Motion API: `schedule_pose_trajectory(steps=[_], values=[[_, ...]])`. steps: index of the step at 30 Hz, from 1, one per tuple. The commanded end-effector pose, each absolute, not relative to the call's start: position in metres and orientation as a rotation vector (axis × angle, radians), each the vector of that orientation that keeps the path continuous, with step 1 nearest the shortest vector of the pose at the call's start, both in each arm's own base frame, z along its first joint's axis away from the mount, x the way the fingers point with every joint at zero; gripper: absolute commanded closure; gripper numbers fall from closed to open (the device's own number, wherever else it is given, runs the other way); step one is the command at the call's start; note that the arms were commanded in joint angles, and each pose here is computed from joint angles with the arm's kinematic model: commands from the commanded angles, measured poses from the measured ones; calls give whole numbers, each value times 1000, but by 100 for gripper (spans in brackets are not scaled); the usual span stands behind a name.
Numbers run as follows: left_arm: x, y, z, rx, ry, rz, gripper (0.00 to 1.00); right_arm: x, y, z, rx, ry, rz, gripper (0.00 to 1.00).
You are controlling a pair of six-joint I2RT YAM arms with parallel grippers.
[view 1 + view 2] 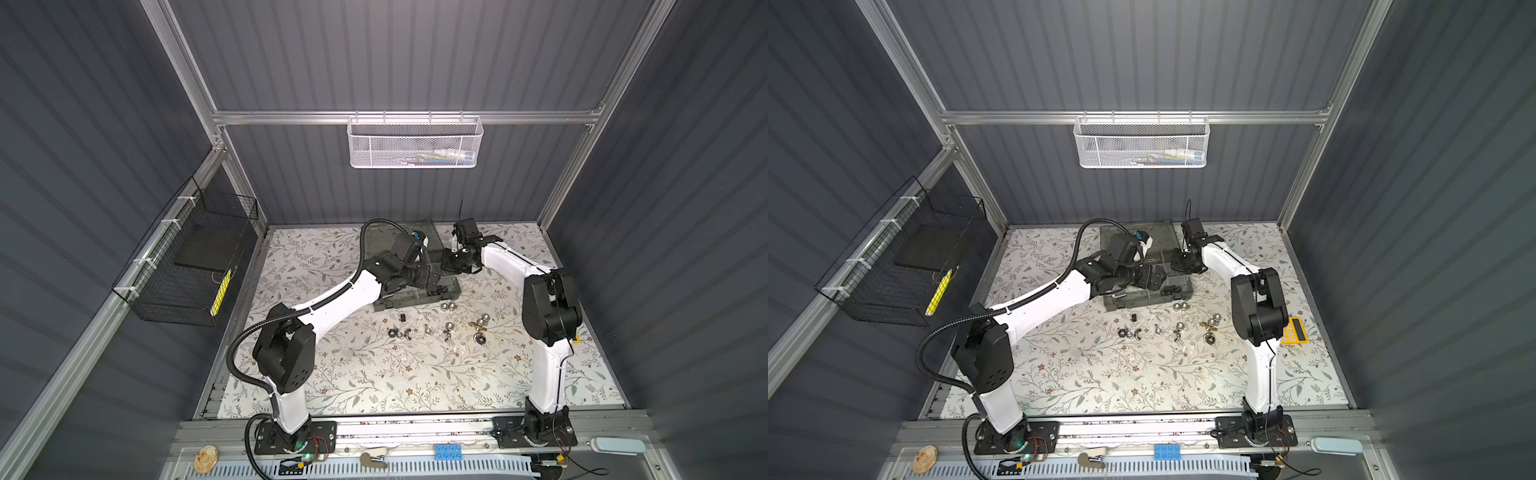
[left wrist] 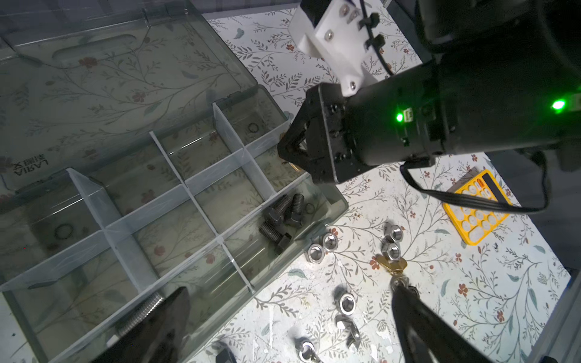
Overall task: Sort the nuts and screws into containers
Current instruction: 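Open the right gripper to drop the brass wing nut into the compartment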
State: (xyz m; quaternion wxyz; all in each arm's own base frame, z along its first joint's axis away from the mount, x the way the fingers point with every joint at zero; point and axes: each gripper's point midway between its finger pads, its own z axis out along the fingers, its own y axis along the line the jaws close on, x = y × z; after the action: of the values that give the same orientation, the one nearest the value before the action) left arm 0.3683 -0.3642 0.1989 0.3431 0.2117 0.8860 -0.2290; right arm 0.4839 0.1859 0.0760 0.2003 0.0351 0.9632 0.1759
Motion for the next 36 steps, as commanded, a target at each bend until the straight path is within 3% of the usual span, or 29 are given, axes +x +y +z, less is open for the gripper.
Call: schedule_pose_trajectory(steps=[1,17,24,36], values=[[372,-368,202,581,2268,-568,0,494,186,77,110,2672,507,93],[371,-357,203,585,2243,-515,0,499,187,52,122,2717,494,87],[367,-353,208,573,2242,-520,0,499,187,64,122,2704,500,72],[350,-344,224,530,2204,-608,0,483,178,112,125,2638,477,59]])
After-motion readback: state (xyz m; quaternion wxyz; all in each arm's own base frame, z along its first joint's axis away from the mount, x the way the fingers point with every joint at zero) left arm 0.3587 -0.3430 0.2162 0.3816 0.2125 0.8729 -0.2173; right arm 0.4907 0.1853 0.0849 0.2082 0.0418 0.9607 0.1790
